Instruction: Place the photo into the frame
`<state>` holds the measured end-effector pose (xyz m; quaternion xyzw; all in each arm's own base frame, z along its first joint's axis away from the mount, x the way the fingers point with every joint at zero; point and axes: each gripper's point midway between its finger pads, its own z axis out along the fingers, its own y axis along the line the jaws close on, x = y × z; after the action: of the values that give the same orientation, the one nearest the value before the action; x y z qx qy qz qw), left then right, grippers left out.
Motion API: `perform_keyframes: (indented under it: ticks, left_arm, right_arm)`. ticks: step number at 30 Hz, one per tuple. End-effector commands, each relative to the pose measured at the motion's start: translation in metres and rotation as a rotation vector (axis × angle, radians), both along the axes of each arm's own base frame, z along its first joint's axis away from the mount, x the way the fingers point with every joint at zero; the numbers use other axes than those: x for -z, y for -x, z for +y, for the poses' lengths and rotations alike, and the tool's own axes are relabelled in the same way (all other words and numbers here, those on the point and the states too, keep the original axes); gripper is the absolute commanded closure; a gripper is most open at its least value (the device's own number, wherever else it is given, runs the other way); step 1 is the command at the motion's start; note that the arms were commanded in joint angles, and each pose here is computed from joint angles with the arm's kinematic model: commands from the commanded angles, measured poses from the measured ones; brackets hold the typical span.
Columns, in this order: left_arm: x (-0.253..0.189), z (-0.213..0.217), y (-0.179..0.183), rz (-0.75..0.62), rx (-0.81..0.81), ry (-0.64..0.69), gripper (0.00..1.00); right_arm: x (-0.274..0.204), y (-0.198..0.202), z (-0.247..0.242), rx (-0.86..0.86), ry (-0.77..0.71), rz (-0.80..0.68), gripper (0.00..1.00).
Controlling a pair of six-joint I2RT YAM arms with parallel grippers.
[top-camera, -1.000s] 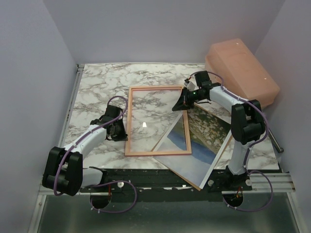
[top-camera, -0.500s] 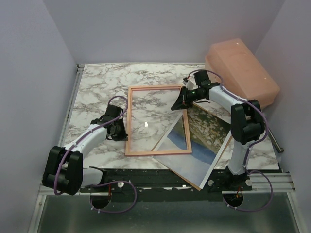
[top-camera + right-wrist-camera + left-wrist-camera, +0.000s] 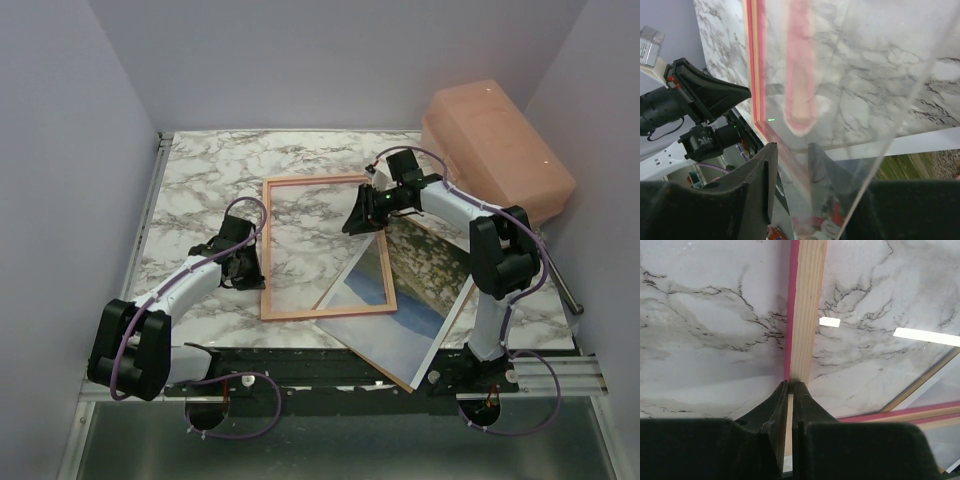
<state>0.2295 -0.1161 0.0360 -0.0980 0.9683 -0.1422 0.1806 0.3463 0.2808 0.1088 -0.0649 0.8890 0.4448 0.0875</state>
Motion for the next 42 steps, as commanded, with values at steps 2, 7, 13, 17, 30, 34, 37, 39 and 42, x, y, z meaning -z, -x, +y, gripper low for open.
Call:
perform_keyframes:
  ticks: [2, 7, 13, 17, 30, 34, 37, 39, 42]
  left_arm:
    - [0.013, 0.003, 0.008, 0.041, 0.017, -0.039, 0.91]
    - [0.013, 0.003, 0.009, 0.040, 0.021, -0.043, 0.91]
    - [0.014, 0.002, 0.009, 0.040, 0.026, -0.050, 0.91]
    - [0.014, 0.002, 0.009, 0.041, 0.028, -0.054, 0.91]
    - [0.014, 0.002, 0.010, 0.040, 0.034, -0.064, 0.91]
    - [0.014, 0.002, 0.009, 0.041, 0.035, -0.067, 0.91]
    - [0.014, 0.002, 0.010, 0.043, 0.037, -0.072, 0.91]
    - [0.015, 0.002, 0.011, 0.045, 0.038, -0.075, 0.91]
    - [0.015, 0.002, 0.011, 0.043, 0.039, -0.077, 0.91]
  right_arm:
    - [0.004, 0.001, -0.008, 0.010, 0.064, -0.032, 0.58]
    - [0.008, 0.001, -0.007, 0.012, 0.082, -0.038, 0.45]
    - [0.013, -0.002, -0.006, 0.018, 0.128, -0.057, 0.28]
    - [0.017, -0.004, -0.011, 0.036, 0.178, -0.068, 0.21]
    - [0.028, -0.008, -0.028, 0.092, 0.351, -0.105, 0.08]
    - [0.030, -0.006, -0.028, 0.090, 0.374, -0.103, 0.07]
    - [0.031, -0.005, -0.029, 0.097, 0.397, -0.102, 0.07]
    - [0.031, -0.003, -0.029, 0.103, 0.407, -0.100, 0.07]
    - [0.029, -0.001, -0.028, 0.108, 0.401, -0.096, 0.07]
